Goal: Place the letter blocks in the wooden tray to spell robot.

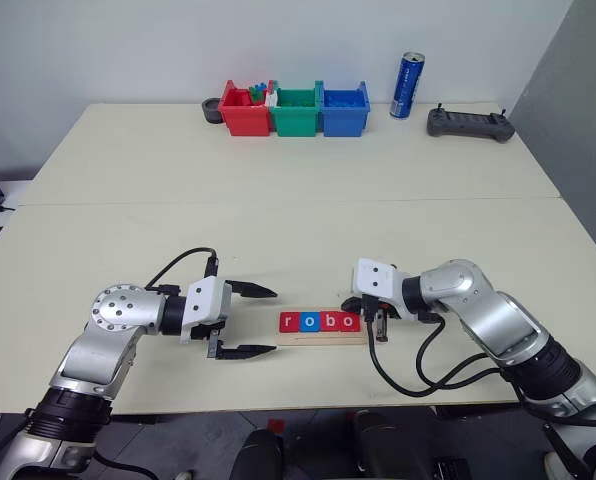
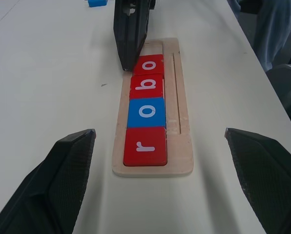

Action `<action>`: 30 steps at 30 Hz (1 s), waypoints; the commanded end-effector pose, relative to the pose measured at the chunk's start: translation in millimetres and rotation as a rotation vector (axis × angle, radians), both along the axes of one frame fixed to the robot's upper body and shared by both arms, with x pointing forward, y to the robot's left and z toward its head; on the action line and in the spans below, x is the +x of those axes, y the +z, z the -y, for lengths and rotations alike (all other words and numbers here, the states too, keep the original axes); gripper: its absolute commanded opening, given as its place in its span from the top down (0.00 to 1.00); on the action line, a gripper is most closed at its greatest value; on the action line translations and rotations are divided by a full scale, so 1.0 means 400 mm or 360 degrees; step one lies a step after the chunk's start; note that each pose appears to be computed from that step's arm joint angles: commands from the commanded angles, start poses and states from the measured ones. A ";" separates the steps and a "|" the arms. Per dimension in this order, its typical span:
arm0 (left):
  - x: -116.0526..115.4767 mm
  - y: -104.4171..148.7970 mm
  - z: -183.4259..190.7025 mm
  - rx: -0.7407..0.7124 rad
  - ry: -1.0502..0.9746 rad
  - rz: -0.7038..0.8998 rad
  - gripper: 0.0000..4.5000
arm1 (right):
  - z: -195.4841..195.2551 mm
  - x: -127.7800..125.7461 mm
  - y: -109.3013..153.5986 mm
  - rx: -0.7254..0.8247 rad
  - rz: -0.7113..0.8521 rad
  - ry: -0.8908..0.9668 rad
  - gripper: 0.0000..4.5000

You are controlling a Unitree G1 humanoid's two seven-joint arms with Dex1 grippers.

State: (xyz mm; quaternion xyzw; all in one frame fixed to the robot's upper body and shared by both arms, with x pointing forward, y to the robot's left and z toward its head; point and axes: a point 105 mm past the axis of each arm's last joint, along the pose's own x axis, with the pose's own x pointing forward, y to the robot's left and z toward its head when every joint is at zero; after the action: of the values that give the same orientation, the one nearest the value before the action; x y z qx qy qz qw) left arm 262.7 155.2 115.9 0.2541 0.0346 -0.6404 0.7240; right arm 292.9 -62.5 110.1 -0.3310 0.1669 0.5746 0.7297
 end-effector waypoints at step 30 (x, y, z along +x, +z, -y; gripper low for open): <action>-0.001 0.011 -0.009 0.0005 0.0010 0.0051 0.00 | 0.030 -0.034 -0.018 -0.0218 0.0057 0.0137 0.99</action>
State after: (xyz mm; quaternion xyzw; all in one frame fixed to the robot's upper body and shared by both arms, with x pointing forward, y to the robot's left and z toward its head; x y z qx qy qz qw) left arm 263.1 158.9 111.0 0.2531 0.0431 -0.6367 0.7271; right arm 278.7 -80.1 97.9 -0.3908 0.1941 0.5832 0.6851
